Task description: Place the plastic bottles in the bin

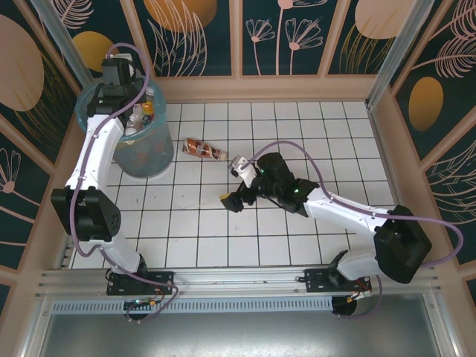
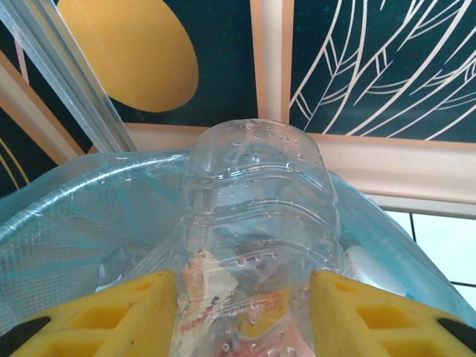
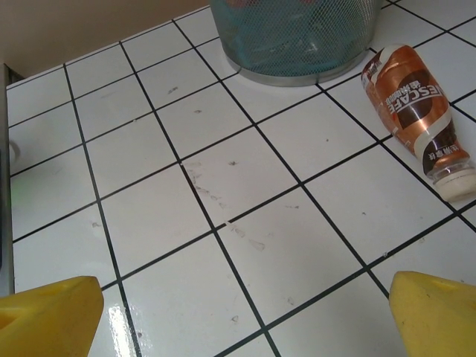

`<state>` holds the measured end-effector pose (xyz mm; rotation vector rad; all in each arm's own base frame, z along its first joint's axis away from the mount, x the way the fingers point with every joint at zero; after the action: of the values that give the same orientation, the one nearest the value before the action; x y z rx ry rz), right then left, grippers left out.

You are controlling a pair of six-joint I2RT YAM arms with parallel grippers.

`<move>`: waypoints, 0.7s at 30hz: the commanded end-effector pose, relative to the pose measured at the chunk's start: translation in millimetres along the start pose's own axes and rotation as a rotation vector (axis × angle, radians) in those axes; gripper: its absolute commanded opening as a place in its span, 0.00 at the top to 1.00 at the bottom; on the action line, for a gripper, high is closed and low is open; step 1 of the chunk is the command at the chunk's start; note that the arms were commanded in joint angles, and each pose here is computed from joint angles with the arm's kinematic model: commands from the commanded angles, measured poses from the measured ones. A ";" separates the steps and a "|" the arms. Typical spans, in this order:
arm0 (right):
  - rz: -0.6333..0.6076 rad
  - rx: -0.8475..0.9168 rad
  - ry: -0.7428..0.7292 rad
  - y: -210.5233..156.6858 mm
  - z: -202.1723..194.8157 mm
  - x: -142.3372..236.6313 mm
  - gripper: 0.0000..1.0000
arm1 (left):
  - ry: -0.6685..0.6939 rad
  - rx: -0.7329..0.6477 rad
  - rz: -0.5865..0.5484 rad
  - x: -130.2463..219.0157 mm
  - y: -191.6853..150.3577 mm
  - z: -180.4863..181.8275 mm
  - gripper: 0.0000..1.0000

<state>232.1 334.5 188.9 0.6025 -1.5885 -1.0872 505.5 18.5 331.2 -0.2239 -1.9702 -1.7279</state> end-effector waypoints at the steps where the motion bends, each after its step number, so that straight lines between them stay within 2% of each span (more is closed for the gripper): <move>1: -0.034 0.000 -0.005 17.7 -1.8 -3.0 0.01 | 0.080 -0.061 0.402 -24.0 -113.6 26.5 0.50; 3: -0.033 -0.001 -0.020 20.5 -5.1 -3.8 0.01 | 0.057 -0.041 0.351 -19.5 -91.0 21.2 0.47; 6: -0.038 0.000 -0.049 27.6 -12.1 -4.9 0.01 | -0.001 0.006 0.241 -2.7 -39.2 8.9 0.39; 11: -0.038 -0.005 -0.096 37.9 -27.7 -10.7 0.01 | -0.094 0.091 0.031 50.3 45.9 -3.5 0.24; 14: -0.032 -0.018 -0.119 43.1 -43.2 -16.5 0.01 | -0.145 0.114 -0.058 85.9 73.7 -5.6 0.21; 18: -0.014 -0.104 -0.172 46.6 -77.5 -22.8 0.01 | -0.201 0.122 -0.103 116.8 76.8 -8.7 0.24; 21: 0.020 -0.275 -0.233 42.6 -117.0 -20.4 0.01 | -0.192 -0.005 -0.124 134.3 59.8 -33.0 0.26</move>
<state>324.1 347.3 212.8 0.4352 -1.6420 -1.2503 436.0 -3.8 453.5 -0.2356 -2.2132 -1.7457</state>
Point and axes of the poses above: each hand's point on the last joint's axis, 136 mm out from that joint toward the fingers, its own x axis back along the fingers, its own z axis along the line the jaws close on, y = z × x, the point moved 1 cm from there along x, back along the fingers, and after that the axes turned 8 degrees about x, right-handed, at the moved point
